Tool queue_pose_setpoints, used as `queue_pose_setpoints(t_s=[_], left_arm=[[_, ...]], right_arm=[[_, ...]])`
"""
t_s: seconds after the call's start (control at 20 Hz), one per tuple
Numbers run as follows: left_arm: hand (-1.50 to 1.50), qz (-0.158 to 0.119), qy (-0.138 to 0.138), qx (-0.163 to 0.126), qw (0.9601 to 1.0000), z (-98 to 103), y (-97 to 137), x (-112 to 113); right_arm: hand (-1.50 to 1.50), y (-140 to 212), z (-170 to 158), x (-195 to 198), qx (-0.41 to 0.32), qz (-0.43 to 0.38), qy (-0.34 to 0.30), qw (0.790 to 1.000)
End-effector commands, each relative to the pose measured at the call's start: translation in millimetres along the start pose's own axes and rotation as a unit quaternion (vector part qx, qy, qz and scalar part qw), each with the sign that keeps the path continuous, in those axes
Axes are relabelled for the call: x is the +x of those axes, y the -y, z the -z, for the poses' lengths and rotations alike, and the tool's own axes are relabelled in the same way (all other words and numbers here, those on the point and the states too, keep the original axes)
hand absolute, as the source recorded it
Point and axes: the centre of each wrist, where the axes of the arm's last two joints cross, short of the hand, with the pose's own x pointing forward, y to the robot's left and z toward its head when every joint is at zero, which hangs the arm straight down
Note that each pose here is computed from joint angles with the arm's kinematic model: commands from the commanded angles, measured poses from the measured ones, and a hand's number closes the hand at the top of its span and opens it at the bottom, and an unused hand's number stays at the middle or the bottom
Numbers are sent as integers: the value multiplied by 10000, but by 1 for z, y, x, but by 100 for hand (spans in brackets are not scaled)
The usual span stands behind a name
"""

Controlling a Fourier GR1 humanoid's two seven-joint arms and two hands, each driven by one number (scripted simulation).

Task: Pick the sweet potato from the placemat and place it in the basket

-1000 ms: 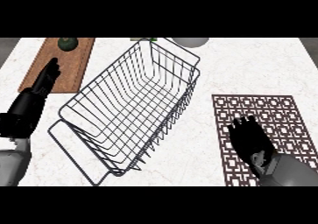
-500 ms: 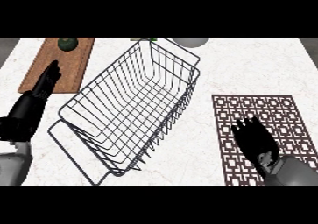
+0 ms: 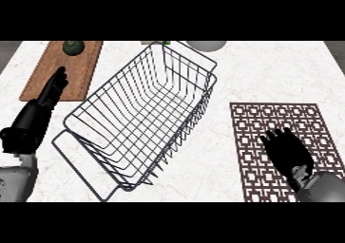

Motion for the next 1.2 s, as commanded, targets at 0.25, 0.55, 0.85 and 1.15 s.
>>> queue_pose_setpoints(t_s=[0.25, 0.55, 0.85, 1.15], left_arm=[[0, 15, 94, 102, 9999, -6, -6, 20], [0, 52, 45, -55, 10000, 4, 12, 2], [0, -26, -4, -85, 10000, -3, -3, -3], [0, 38, -151, 261, 9995, -11, -15, -7]], right_arm=[[150, -14, 14, -15, 135, 238, -120, 9996], [150, -24, 33, -1, -30, 34, 112, 9999], [150, -37, 31, -14, -354, -297, 321, 9984], [150, -30, 16, -3, -875, 2417, -940, 9618]])
